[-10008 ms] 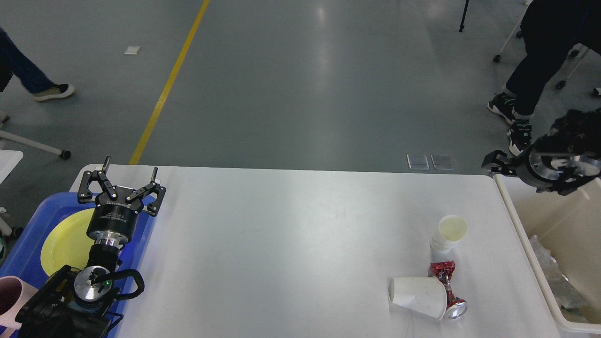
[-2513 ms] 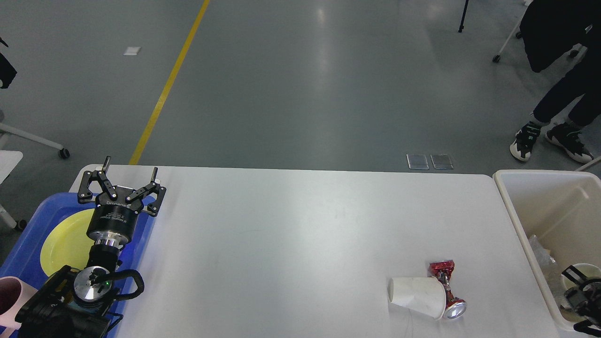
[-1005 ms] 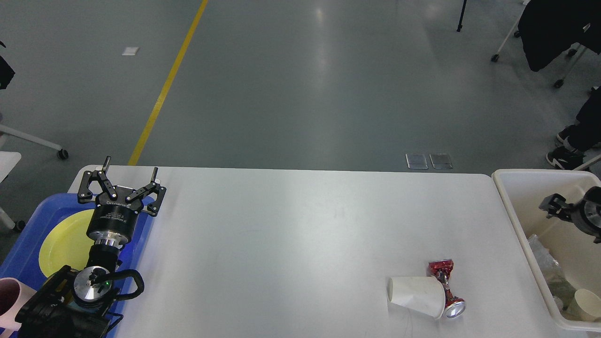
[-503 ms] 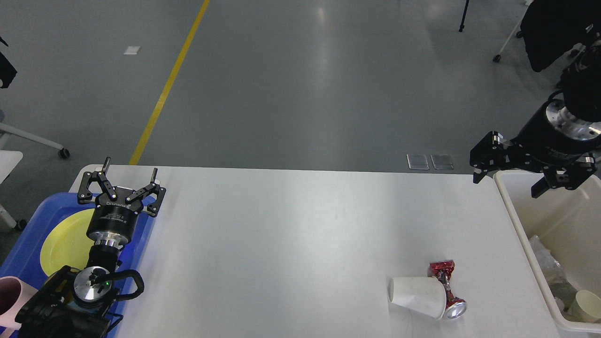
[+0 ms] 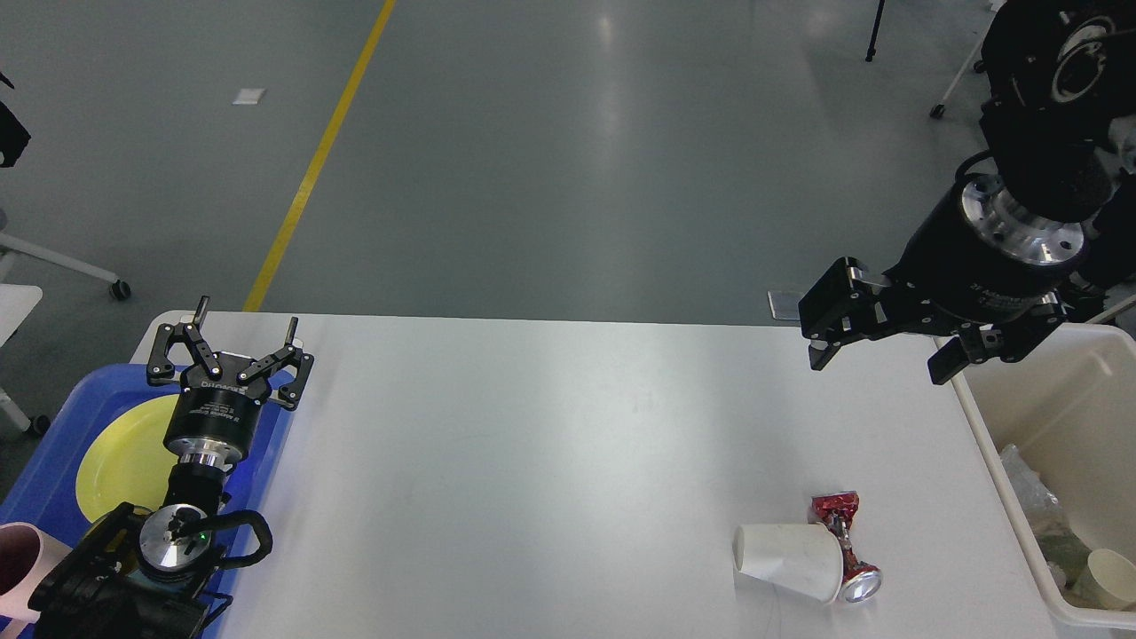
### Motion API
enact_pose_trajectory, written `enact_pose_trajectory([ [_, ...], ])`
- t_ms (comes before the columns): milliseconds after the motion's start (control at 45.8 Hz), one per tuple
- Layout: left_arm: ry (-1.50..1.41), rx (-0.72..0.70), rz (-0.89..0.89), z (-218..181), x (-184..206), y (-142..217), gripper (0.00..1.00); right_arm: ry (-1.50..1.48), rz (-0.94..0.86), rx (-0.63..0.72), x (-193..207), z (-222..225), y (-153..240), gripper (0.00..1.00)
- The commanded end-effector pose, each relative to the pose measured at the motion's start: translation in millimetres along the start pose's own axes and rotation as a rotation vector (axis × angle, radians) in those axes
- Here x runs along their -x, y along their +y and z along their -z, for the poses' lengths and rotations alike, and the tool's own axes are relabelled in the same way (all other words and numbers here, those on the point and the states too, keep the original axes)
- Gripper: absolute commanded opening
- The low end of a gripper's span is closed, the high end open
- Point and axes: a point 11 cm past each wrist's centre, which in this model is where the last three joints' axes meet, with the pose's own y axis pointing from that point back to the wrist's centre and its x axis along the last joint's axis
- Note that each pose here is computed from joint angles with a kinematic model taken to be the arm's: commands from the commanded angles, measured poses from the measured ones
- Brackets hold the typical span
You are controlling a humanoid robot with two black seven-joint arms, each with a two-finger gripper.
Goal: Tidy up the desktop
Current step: 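Lower the right gripper toward the red crushed can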
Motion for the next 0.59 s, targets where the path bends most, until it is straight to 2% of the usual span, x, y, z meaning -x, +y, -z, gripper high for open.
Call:
enact_pose_trajectory([
  [0,0.000,0.000,0.000,0.0,0.0,-0.1,0.96,0.000,-0.003,-0.003,-0.4,0.9,0.1,1.00],
  [153,0.000,0.000,0.000,0.0,0.0,-0.1,0.96,-0.009,0.007,-0.023,2.8,5.8,-7.8,1.00],
  [437,0.000,0.000,0.002,0.0,0.2,-0.1,0.96,-0.145,-0.026,-0.052,-1.4,-4.5,-45.6,1.00],
  [568,0.000,0.000,0.002,0.0,0.2,-0.1,0.96,-0.259,-0.007,-0.044,3.7,-12.9,-78.4,1.00],
])
